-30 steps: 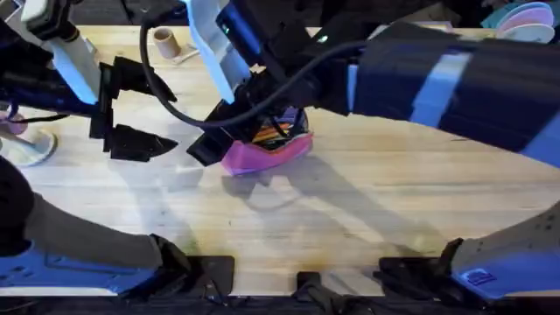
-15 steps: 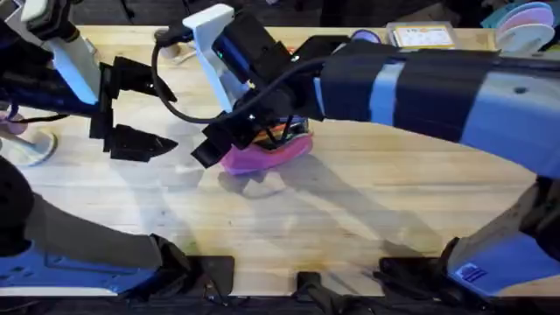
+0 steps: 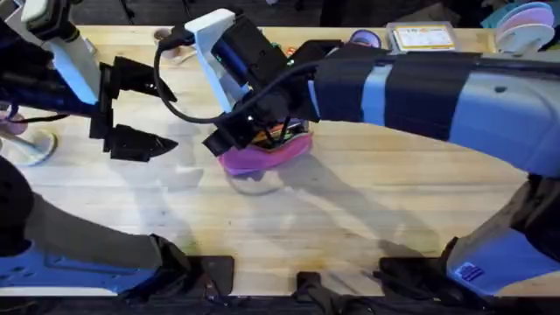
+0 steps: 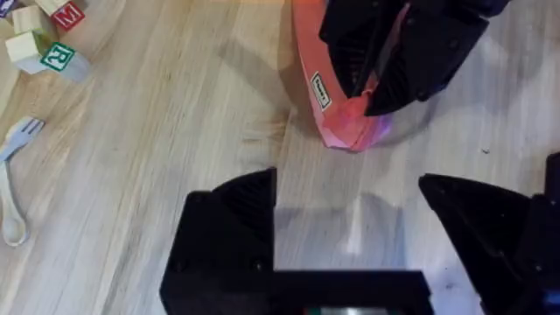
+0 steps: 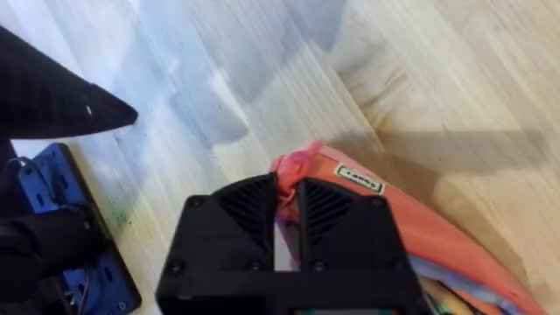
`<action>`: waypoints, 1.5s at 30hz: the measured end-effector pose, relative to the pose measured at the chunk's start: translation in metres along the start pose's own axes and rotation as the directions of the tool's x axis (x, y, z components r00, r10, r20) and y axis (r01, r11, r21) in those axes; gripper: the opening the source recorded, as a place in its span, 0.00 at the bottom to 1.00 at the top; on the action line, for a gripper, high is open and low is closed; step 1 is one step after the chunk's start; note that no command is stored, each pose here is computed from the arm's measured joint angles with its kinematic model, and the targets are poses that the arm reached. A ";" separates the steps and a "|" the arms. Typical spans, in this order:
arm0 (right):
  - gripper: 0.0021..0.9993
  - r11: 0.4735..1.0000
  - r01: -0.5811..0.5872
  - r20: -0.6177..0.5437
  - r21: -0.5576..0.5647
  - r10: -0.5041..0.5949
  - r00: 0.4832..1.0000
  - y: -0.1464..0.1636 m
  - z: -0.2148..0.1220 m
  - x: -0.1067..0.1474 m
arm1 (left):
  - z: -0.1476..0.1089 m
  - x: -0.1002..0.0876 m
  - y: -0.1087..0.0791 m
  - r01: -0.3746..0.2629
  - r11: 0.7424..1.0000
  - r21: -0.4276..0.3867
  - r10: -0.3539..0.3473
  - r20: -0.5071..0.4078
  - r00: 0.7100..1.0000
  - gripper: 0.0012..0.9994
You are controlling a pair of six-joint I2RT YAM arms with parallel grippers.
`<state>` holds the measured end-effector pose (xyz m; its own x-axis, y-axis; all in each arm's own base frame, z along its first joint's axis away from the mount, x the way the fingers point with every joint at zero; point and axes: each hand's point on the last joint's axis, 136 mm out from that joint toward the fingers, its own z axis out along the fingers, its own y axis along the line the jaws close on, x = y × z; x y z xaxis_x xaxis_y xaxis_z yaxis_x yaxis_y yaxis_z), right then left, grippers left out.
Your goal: Unzip the bag, pick up the pens from the table one at a time and place them inside, then zip the bag closed.
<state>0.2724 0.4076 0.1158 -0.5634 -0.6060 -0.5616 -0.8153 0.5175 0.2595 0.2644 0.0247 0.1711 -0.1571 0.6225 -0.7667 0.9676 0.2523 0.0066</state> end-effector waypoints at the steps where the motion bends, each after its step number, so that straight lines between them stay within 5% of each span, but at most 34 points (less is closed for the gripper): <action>1: 0.29 1.000 0.000 0.000 0.001 0.000 1.000 0.000 0.000 0.000 | 0.000 0.000 0.000 0.000 1.000 0.000 0.000 0.000 1.000 1.00; 8: 0.04 1.000 -0.003 0.002 0.000 0.003 1.000 0.000 0.000 -0.001 | 0.000 0.000 0.000 0.000 1.000 0.000 0.000 0.000 1.000 1.00; 45: 0.03 0.998 -0.023 0.087 0.050 0.019 0.996 -0.021 -0.028 -0.022 | 0.000 -0.016 -0.010 0.065 0.997 0.030 -0.067 0.073 0.995 0.99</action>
<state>0.2976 0.3932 0.1444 -0.5651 -0.5411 -0.6228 -0.7942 0.5611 0.2331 0.2572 0.0127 0.1834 -0.2069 0.5484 -0.8102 0.9609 0.2697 -0.0628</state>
